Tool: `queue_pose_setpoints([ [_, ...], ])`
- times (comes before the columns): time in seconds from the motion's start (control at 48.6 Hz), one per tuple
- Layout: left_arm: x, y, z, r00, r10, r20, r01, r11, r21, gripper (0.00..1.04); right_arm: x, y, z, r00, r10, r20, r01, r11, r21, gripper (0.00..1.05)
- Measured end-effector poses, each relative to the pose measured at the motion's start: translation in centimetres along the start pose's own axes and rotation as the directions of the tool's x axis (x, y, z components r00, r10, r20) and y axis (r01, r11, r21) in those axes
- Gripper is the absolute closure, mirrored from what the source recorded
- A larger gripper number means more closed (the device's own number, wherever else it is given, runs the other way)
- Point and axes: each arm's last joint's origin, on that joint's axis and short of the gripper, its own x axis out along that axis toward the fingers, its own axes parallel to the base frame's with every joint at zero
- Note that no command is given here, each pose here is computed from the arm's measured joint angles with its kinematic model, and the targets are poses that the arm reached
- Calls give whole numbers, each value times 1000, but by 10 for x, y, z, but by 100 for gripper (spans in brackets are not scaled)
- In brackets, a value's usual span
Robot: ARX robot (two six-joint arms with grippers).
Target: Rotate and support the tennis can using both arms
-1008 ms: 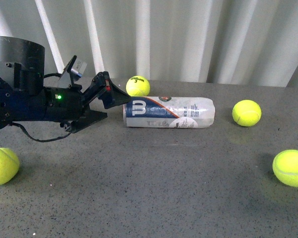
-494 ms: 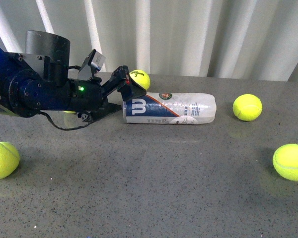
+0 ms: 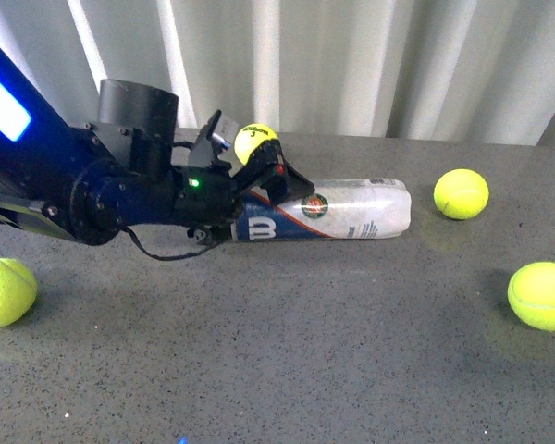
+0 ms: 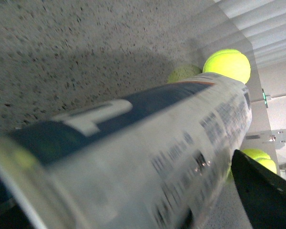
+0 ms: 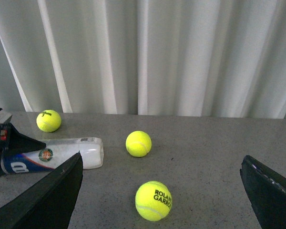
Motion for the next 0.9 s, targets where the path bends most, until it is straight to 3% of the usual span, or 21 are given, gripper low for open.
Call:
queue_pose_setpoints([
  [0.37,-18,-6,4,998,-49,47,53,995,-89,74,0,0,0,1000,0,0,0,1000,0,7],
  [0.535,-55,-34,26,993,-68,102,77,993,-91,100,0,0,0,1000,0,0,0,1000,0,7],
  [0.761,-101,-93,63,995,-48,91,47,999,11,101,0,0,0,1000,0,0,0,1000,0,7],
  [0.843,-119,-136,81,998,-22,62,14,992,126,101,0,0,0,1000,0,0,0,1000,0,7],
  [0.905,-125,-176,92,997,74,7,-73,959,272,101,0,0,0,1000,0,0,0,1000,0,7],
])
